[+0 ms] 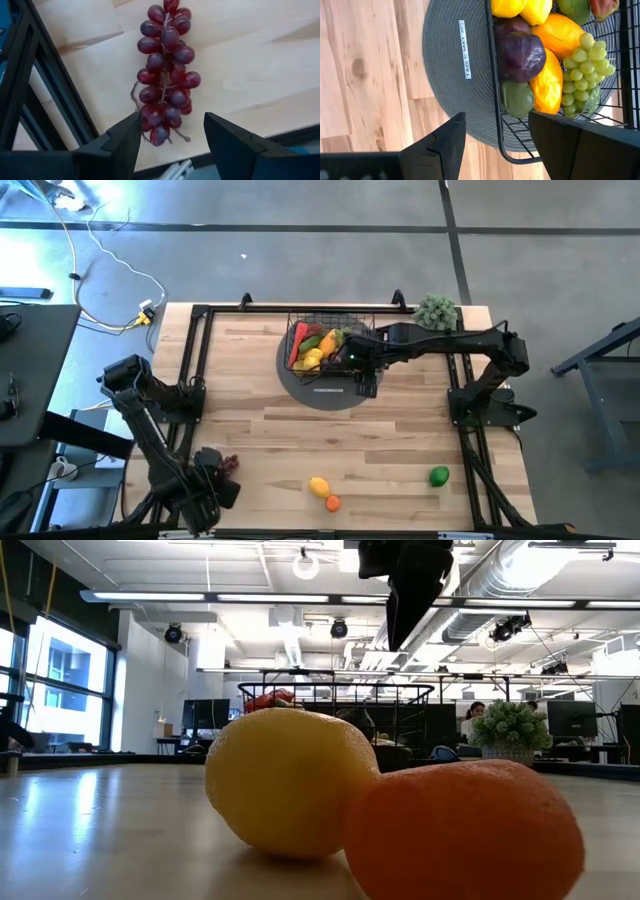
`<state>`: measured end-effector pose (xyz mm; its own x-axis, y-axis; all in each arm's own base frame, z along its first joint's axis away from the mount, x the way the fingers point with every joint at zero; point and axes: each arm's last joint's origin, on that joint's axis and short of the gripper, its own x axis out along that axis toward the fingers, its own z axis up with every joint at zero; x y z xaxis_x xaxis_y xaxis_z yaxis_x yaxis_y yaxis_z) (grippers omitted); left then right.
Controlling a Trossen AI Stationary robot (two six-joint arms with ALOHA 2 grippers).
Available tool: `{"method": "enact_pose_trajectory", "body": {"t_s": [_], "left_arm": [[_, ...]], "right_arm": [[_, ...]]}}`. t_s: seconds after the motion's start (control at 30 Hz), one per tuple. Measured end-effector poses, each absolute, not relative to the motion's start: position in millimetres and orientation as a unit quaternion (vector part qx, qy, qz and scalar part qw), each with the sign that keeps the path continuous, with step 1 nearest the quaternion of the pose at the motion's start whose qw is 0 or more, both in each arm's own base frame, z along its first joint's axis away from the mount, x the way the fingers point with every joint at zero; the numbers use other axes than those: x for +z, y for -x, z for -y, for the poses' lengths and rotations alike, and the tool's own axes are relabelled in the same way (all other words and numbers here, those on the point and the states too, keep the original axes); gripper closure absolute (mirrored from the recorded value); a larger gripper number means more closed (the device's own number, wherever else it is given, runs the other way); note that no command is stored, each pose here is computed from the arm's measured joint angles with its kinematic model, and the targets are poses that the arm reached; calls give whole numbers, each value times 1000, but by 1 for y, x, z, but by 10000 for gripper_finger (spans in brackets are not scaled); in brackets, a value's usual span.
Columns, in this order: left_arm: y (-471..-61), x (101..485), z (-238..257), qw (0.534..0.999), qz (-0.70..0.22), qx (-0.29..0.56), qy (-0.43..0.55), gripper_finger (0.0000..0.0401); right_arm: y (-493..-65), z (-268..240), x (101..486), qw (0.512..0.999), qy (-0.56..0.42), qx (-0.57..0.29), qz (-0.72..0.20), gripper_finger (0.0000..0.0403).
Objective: Build produce basket
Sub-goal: Put the red grapes into the black wire basket
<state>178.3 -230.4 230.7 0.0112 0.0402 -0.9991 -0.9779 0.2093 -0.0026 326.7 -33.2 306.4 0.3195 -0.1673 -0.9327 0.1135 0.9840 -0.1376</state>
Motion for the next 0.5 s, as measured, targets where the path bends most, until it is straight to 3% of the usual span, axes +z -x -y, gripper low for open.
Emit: {"method": "enact_pose_trajectory", "body": {"t_s": [0.5], "left_arm": [[-192, 194, 245, 562, -536, 476, 412, 198]], "right_arm": [[-327, 33, 306, 812, 6, -99, -575, 206]]}}
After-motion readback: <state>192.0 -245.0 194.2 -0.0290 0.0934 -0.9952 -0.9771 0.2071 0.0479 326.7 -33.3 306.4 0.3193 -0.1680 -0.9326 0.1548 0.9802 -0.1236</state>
